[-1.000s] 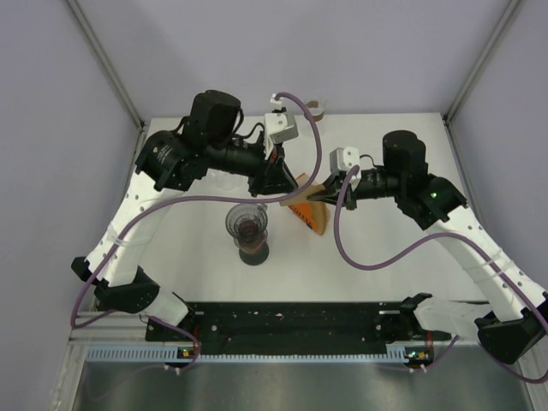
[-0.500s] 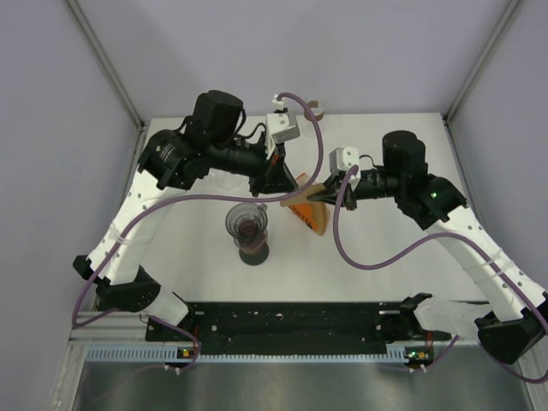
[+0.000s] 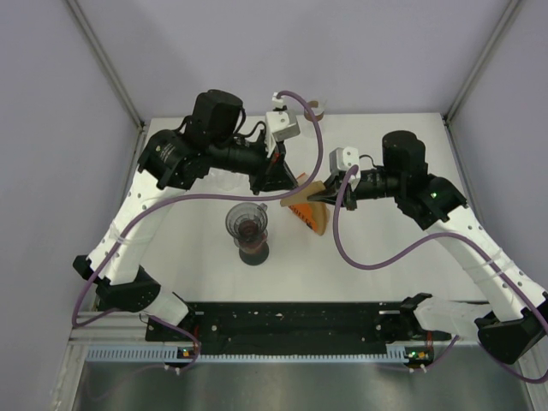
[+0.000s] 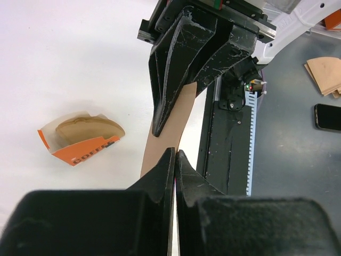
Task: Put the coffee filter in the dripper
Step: Adjust the coffee filter.
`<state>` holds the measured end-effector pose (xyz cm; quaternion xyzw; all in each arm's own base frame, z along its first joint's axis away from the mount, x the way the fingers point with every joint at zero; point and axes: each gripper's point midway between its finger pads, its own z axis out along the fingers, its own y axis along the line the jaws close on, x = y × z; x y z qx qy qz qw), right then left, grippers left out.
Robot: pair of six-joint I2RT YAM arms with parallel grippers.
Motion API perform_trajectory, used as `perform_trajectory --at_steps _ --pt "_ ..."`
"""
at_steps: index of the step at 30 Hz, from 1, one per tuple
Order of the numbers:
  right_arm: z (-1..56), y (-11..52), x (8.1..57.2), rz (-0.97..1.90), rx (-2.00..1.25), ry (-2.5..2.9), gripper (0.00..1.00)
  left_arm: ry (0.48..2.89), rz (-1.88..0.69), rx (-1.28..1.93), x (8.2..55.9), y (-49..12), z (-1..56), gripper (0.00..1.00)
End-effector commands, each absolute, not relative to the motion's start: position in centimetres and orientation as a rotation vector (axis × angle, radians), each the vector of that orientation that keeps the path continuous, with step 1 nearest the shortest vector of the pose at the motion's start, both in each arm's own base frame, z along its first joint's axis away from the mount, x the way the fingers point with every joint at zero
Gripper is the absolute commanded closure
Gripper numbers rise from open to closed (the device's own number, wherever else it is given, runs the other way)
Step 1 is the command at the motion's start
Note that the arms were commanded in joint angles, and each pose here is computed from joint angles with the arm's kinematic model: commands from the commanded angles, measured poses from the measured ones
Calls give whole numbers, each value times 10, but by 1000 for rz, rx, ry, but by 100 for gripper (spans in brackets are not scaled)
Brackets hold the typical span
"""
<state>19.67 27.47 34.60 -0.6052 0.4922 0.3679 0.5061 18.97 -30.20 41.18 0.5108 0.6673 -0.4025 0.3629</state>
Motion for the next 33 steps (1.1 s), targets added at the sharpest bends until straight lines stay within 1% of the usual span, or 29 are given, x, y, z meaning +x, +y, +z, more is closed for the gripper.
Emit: perform_trajectory --at_steps 1,2,4,6,9,11,17,23,33 --pt "360 274 189 879 -1458 1133 100 1625 -1036 1290 190 -303 437 97" --pt "360 274 189 881 -1458 1133 100 1624 -1034 1289 190 -303 438 96" --pt "360 274 188 881 -1458 1133 100 1624 -1038 1290 190 -303 439 90" --pt "360 274 189 878 -1458 1132 100 1626 -1045 1295 189 -303 438 87" --pt "360 274 189 880 -1458 1136 100 1622 -1046 1294 188 -303 439 87" --pt "360 273 189 879 -1458 1133 100 1622 -1042 1302 188 -303 437 90" --pt "360 273 189 875 -1457 1135 100 1651 -1064 1331 183 -302 426 89" --pt "359 273 190 873 -1456 1141 100 1650 -1070 1335 182 -302 427 92" --pt "359 273 190 870 -1455 1141 100 1675 -1069 1349 182 -303 421 86"
